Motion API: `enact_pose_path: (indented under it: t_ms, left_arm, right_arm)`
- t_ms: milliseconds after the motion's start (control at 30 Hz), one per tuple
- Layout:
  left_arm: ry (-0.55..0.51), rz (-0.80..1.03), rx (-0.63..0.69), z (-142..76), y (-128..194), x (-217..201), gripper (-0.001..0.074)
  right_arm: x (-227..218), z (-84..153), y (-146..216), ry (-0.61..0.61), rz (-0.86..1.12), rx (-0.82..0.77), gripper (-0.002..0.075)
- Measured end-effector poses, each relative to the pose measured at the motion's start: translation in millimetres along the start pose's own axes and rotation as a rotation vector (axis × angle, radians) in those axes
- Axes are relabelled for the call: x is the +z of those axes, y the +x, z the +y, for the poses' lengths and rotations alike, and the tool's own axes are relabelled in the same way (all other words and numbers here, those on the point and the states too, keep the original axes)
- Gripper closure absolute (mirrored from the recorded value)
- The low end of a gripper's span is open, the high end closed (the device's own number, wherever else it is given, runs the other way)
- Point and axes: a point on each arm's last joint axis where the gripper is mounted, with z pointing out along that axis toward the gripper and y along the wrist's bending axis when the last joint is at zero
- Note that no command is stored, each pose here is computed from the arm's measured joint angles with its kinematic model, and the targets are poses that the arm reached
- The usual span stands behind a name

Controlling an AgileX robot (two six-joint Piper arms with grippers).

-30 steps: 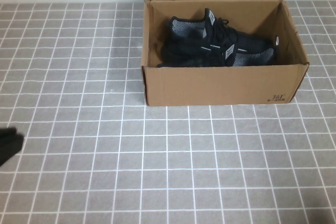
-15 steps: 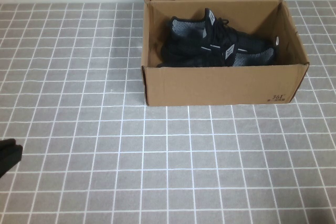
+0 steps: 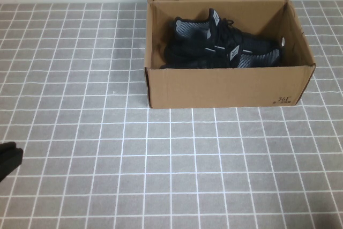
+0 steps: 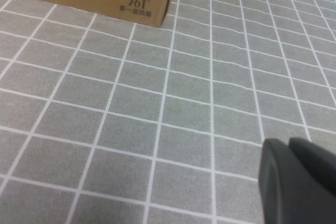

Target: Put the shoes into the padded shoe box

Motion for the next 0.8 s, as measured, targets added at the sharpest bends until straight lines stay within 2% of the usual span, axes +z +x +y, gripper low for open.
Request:
enact_pose_path:
  t_ms: [800]
  left_arm:
    - [-0.015, 0.002, 0.0, 1.3, 0.1, 0.0, 0.0735]
  right_arm:
    - [0.0, 0.0, 0.0, 0.0, 0.0, 0.0, 0.0734]
